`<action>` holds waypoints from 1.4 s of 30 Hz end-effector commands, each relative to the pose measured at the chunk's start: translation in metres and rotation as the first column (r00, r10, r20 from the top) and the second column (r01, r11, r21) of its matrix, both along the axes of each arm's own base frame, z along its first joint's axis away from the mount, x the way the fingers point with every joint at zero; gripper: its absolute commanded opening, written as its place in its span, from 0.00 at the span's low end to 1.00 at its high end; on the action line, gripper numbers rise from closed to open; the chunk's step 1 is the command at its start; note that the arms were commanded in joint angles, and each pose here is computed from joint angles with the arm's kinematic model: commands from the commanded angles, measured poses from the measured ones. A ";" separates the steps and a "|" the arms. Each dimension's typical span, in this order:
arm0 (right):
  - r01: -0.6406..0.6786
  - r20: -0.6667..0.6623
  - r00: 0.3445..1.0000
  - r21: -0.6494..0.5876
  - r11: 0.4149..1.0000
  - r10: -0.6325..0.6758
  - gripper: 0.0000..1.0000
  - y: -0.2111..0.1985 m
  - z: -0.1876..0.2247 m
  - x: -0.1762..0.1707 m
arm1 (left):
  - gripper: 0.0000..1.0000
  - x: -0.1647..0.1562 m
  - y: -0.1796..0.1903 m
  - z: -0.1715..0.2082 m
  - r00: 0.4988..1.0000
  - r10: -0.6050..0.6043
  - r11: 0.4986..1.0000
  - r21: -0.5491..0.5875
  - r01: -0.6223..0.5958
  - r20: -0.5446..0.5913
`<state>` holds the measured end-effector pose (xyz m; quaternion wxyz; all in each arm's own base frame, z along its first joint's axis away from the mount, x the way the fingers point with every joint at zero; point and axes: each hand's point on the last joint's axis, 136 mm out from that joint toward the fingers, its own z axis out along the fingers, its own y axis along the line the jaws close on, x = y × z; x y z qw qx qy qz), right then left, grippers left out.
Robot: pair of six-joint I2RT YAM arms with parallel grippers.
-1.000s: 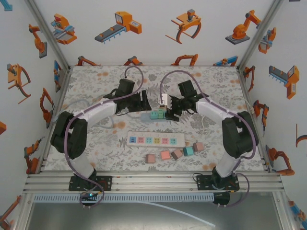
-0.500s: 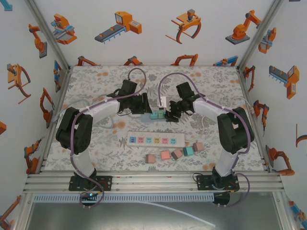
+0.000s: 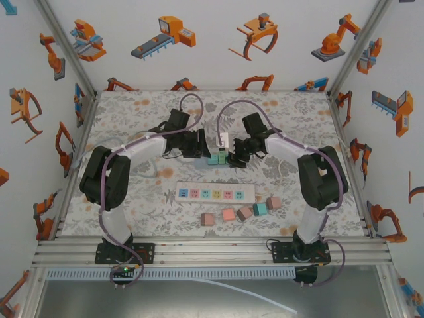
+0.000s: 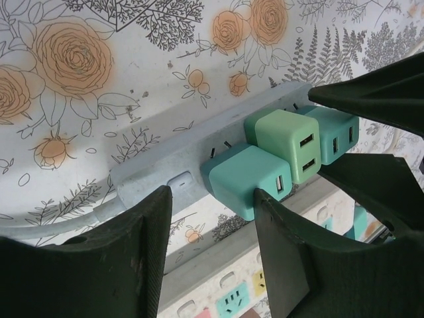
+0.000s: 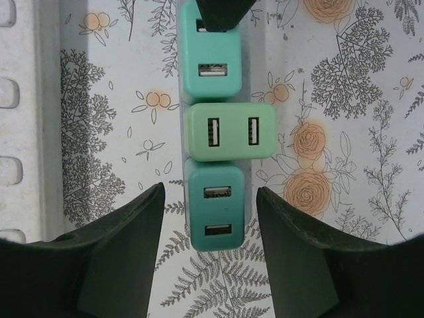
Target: Pull the plug off the socket
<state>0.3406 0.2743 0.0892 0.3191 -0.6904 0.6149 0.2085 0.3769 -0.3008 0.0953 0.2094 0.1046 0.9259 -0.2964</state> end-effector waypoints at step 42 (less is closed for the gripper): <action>-0.078 -0.009 0.997 0.156 0.985 0.080 0.00 0.028 0.061 -0.009 | 0.51 -0.054 0.047 -0.104 0.976 -0.047 0.914 0.385 0.127 -0.211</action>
